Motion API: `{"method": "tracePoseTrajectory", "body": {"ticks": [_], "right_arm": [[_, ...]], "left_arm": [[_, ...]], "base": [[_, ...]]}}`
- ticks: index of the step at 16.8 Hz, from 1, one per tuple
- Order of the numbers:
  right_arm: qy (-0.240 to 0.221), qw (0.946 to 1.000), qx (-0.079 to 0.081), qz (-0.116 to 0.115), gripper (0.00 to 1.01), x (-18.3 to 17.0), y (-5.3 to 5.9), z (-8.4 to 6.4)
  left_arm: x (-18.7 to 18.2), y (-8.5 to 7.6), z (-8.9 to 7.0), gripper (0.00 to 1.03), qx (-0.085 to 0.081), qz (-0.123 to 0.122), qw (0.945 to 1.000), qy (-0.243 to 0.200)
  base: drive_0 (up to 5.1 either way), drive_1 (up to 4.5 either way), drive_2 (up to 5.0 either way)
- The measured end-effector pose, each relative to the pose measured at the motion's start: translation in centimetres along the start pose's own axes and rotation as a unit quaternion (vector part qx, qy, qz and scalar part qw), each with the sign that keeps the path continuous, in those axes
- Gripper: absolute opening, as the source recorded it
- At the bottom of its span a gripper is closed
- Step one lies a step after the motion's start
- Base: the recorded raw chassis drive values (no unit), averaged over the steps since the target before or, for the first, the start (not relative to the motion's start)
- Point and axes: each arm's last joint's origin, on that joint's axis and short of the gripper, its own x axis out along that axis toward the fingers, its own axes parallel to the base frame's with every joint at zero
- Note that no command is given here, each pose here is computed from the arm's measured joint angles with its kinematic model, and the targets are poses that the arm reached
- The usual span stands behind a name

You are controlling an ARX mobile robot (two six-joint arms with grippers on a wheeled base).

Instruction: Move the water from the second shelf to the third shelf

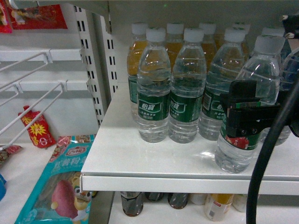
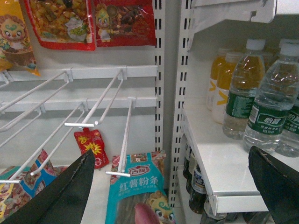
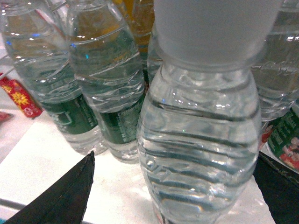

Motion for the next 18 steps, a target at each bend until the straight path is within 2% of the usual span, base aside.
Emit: {"method": "tracePoseTrajectory", "body": {"ticks": [2,4,6,10,11,12,13,14,15,16,17,18], "right_arm": [[0.004,0.9999,0.005,0.013,0.98,-0.8,-0.1,0.1],[-0.008,0.9995,0.015,0.028,0.98,-2.2,-0.6,1.0],[-0.025,0.9990,0.029,0.023,0.98,-3.6,-1.5,1.7],[-0.039,0.9982,0.044,0.011,0.98,-6.0,-3.3,2.4],[-0.069,0.9967,0.042,0.002,0.96,-6.7,-3.4,2.8],[-0.133,0.9896,0.017,-0.053,0.86,-7.6,-3.5,2.8],[-0.149,0.9842,-0.001,-0.096,0.75,-9.0,-4.0,2.0],[-0.143,0.9821,-0.012,-0.121,0.62,-10.6,-4.7,1.1],[-0.142,0.9812,-0.016,-0.130,0.49,-11.9,-5.1,0.5],[-0.143,0.9820,-0.020,-0.122,0.38,-12.9,-5.3,0.2],[-0.150,0.9804,-0.024,-0.126,0.25,-14.0,-5.9,0.0],[-0.160,0.9781,-0.024,-0.132,0.14,-14.8,-5.9,-0.3]], "left_arm": [[0.0,0.0,0.0,0.98,0.000,0.000,1.0000,0.000],[0.0,0.0,0.0,0.98,0.000,0.000,1.0000,0.000],[0.0,0.0,0.0,0.98,0.000,0.000,1.0000,0.000],[0.0,0.0,0.0,0.98,0.000,0.000,1.0000,0.000],[0.0,0.0,0.0,0.98,0.000,0.000,1.0000,0.000],[0.0,0.0,0.0,0.98,0.000,0.000,1.0000,0.000],[0.0,0.0,0.0,0.98,0.000,0.000,1.0000,0.000],[0.0,0.0,0.0,0.98,0.000,0.000,1.0000,0.000],[0.0,0.0,0.0,0.98,0.000,0.000,1.0000,0.000],[0.0,0.0,0.0,0.98,0.000,0.000,1.0000,0.000],[0.0,0.0,0.0,0.98,0.000,0.000,1.0000,0.000],[0.0,0.0,0.0,0.98,0.000,0.001,1.0000,0.000]], "base": [[0.0,0.00,0.0],[0.0,0.00,0.0],[0.0,0.00,0.0],[0.0,0.00,0.0],[0.0,0.00,0.0],[0.0,0.00,0.0],[0.0,0.00,0.0],[0.0,0.00,0.0],[0.0,0.00,0.0],[0.0,0.00,0.0],[0.0,0.00,0.0],[0.0,0.00,0.0]]}}
